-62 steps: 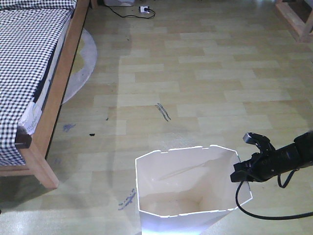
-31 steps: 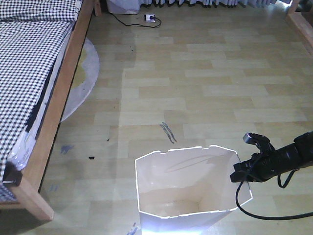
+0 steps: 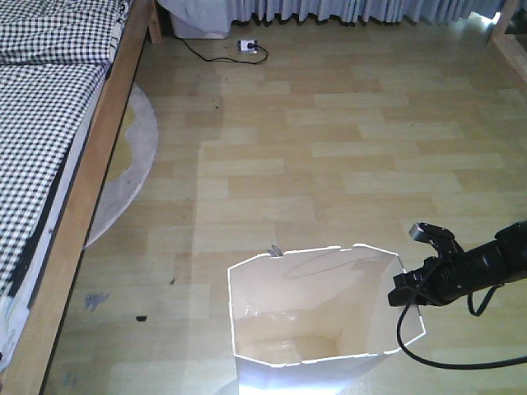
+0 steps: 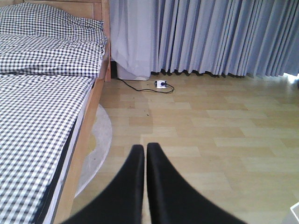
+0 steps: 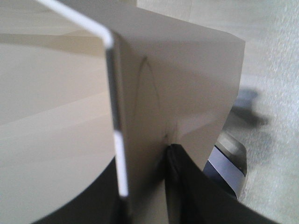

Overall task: Move trash bin to bedside with robot
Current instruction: 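Drive the base toward the bed carrying the bin in the right gripper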

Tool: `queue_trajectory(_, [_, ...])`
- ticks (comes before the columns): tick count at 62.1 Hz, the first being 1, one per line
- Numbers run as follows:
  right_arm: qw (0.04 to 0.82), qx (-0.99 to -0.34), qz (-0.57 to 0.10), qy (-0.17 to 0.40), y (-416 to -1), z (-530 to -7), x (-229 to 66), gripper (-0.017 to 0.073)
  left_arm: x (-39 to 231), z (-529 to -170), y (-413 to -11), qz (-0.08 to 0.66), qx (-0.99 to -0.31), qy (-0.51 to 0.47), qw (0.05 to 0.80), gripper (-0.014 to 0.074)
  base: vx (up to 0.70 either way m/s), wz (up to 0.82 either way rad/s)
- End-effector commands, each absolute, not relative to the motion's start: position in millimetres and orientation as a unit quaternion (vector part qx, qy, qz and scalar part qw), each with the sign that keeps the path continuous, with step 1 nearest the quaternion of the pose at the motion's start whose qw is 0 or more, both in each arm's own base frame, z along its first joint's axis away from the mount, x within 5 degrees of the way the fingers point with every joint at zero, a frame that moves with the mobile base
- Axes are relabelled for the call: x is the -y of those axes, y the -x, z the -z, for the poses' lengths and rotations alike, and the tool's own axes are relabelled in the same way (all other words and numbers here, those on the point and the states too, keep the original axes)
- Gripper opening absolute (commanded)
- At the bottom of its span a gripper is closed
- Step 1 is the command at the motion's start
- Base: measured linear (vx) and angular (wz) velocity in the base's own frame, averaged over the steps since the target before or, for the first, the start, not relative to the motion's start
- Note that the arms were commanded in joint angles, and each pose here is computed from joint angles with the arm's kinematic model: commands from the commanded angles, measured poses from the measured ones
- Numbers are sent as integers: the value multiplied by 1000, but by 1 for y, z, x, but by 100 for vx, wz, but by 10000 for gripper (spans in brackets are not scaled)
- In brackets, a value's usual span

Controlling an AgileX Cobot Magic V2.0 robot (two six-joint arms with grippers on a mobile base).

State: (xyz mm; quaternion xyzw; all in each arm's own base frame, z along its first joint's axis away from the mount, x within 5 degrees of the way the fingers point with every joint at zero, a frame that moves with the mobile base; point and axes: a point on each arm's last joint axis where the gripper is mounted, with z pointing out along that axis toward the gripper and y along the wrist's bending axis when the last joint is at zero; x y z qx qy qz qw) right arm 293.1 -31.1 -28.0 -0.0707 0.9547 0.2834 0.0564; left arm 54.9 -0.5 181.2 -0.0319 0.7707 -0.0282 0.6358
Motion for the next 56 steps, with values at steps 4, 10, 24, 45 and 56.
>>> queue_trajectory(4, [86,-919,-377,75,-302,-5,19,-4,0,-182,-55,32,-750,35,659,-6,38,0])
queue_trajectory(10, [86,-919,-377,75,-302,-5,19,-4,0,-182,-55,32,-750,35,659,-6,37,1])
queue_trajectory(24, [86,-919,-377,75,-302,-5,19,-4,0,-182,-55,32,-750,35,659,-6,36,4])
queue_trajectory(45, [86,-919,-377,75,-302,-5,19,-4,0,-182,-55,32,-750,35,659,-6,33,4])
queue_trajectory(56, [86,-919,-377,75,-302,-5,19,-4,0,-182,-55,32,-750,35,659,-6,33,2])
